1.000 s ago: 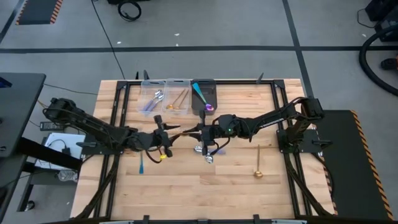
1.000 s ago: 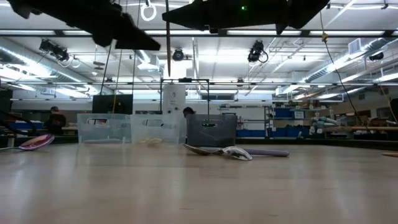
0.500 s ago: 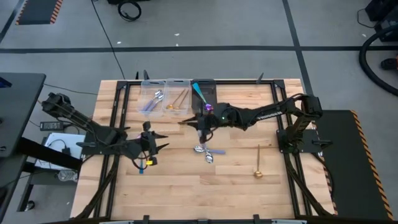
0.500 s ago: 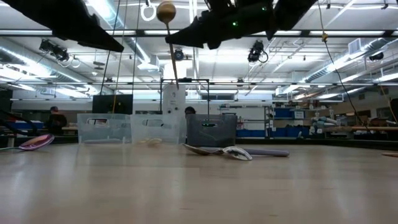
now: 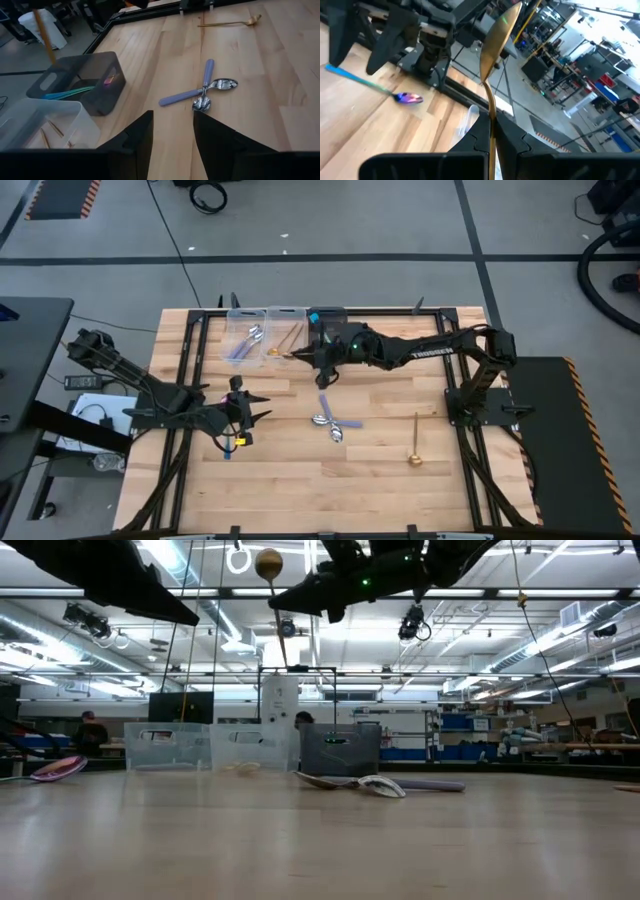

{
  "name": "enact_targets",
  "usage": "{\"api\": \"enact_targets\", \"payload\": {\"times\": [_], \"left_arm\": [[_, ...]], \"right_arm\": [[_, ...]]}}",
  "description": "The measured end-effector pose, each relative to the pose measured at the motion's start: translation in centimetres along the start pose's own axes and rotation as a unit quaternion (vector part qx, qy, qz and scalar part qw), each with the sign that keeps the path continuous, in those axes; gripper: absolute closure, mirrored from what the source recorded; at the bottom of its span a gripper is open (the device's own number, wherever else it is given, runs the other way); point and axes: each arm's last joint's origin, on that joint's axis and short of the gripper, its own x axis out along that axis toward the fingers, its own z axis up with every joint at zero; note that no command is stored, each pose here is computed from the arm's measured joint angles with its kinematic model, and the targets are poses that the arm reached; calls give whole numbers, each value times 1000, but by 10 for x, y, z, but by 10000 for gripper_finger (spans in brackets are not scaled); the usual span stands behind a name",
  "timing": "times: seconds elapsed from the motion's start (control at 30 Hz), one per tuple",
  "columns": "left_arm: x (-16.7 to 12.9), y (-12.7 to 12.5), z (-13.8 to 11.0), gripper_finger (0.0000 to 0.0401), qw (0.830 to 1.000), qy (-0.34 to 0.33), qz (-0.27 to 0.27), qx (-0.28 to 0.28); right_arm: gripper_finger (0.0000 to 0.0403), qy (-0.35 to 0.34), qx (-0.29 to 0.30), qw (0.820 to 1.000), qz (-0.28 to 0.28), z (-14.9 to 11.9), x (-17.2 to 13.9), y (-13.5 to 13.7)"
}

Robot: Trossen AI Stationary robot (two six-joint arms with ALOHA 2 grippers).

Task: Sort silverware by color (type)
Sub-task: Put the gold spoon into the right transparent bin

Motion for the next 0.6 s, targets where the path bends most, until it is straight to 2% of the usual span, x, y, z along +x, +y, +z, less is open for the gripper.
{"api": "enact_targets", "payload": {"times": [0.1,0.3,0.4,0.6], "left_arm": [[0,0,0,255,1000,0,0,0],[2,2,0,255,1000,2,6,-3],[2,2,0,255,1000,2,6,-7],[1,2,0,255,1000,2,5,-28]], "right_arm": [[385,2,0,1000,10,-6,12,-4],[385,29,-60,998,7,-10,47,-16],[385,31,-69,997,16,-10,58,-28],[385,69,-121,989,48,-25,67,-33]]}}
